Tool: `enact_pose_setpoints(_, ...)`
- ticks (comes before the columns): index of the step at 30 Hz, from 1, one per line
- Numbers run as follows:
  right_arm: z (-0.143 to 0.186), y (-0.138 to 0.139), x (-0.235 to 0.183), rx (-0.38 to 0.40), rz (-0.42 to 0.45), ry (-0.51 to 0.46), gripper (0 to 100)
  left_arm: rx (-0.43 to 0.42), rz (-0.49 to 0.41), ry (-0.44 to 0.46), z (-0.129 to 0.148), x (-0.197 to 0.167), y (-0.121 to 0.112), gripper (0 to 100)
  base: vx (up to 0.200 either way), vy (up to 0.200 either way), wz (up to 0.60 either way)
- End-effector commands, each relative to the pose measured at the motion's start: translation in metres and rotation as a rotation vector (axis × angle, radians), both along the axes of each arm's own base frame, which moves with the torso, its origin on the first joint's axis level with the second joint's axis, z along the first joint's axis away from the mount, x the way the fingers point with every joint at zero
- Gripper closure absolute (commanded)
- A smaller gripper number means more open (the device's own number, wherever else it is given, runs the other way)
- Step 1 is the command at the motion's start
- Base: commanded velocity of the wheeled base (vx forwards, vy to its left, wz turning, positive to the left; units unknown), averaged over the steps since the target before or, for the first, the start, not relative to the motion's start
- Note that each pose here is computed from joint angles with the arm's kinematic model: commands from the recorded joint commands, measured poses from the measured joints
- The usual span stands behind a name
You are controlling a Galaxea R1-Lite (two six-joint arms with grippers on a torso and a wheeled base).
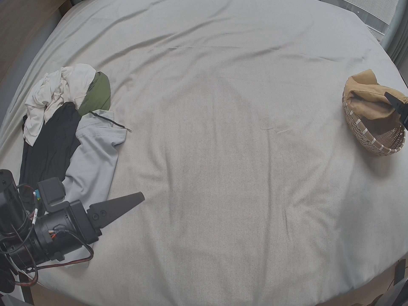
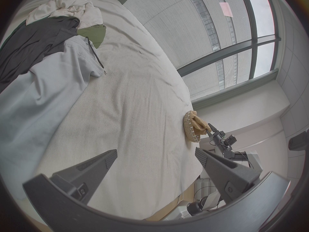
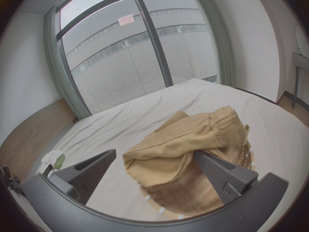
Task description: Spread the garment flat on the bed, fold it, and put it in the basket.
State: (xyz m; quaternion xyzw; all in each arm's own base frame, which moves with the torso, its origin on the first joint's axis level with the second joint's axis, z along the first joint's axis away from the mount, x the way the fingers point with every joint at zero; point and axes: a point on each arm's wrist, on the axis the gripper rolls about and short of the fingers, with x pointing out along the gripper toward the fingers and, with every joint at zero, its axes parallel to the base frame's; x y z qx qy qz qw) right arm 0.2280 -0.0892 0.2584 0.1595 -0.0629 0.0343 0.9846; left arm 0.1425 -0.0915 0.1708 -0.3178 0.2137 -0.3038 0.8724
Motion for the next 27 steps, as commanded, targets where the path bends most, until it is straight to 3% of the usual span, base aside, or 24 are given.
enact_pose_setpoints(1,0.018,0.035,-0.031,-0.044,0.096,-0.037,0,-0.003,-0.002,-0.004,0.0,-0.001,0.0,0,0.0,0.0,0.0)
enact_pose_setpoints(9,0.001,0.077,-0.065,-0.113,0.262,0.023,0,-0.006,-0.002,-0.011,-0.001,-0.004,0.002,0,0.0,0.0,0.0)
enact_pose_setpoints(17,-0.041,0.098,-0.127,-0.125,0.362,0.025,0,-0.054,-0.003,-0.104,0.006,-0.034,0.02,0,0.0,0.0,0.0)
enact_pose_setpoints(27,-0.1,0.098,-0.196,-0.139,0.353,-0.01,0,-0.126,-0.009,-0.221,-0.008,-0.087,0.052,0,0.0,0.0,0.0)
